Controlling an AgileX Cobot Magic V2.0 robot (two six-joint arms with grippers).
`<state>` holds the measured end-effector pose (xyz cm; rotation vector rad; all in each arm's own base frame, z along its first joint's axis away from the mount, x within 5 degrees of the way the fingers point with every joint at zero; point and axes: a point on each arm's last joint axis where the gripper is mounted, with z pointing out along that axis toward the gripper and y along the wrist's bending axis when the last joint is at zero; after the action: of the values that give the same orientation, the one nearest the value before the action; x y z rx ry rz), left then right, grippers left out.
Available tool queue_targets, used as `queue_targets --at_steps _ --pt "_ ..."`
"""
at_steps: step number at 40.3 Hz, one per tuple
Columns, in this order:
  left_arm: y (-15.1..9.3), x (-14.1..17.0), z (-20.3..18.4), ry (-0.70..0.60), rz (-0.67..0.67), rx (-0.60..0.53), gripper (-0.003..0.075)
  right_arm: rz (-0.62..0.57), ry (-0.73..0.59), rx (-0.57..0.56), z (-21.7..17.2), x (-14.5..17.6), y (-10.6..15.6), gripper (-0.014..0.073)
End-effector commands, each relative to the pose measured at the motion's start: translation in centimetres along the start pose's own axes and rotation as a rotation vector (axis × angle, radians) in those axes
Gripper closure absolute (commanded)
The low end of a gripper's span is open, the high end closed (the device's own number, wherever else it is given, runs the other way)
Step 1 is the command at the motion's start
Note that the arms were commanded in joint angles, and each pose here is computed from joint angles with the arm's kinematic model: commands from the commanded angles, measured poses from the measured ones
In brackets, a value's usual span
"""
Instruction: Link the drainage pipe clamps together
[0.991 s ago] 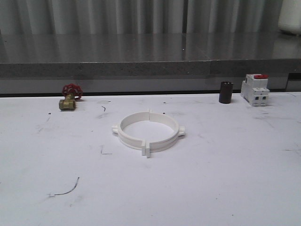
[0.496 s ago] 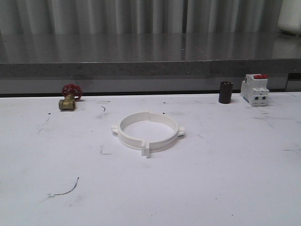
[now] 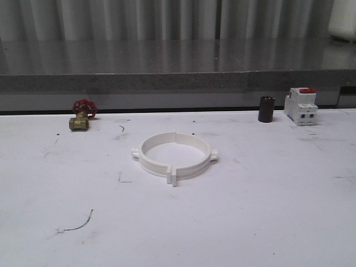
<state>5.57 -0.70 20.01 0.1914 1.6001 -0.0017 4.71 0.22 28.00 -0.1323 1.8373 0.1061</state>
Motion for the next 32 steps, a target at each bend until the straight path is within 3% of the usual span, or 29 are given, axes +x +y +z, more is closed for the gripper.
queue_targets --at_steps 1,7,17,32 --pt "0.1 -0.8 -0.2 -0.098 -0.015 -0.018 0.0741 -0.093 -0.141 0.003 0.6 0.0 0.2 0.0665" --pt "0.1 -0.8 -0.2 -0.098 -0.015 -0.018 0.0741 -0.092 -0.221 0.057 1.6 3.6 0.2 0.0665" --pt "0.1 -0.8 -0.2 -0.096 -0.015 -0.017 0.0741 0.006 -0.184 0.17 2.9 8.0 -0.4 0.0665" --pt "0.1 -0.8 -0.2 -0.096 -0.015 -0.017 0.0741 0.021 -0.181 0.178 3.1 8.5 -0.5 0.0665"
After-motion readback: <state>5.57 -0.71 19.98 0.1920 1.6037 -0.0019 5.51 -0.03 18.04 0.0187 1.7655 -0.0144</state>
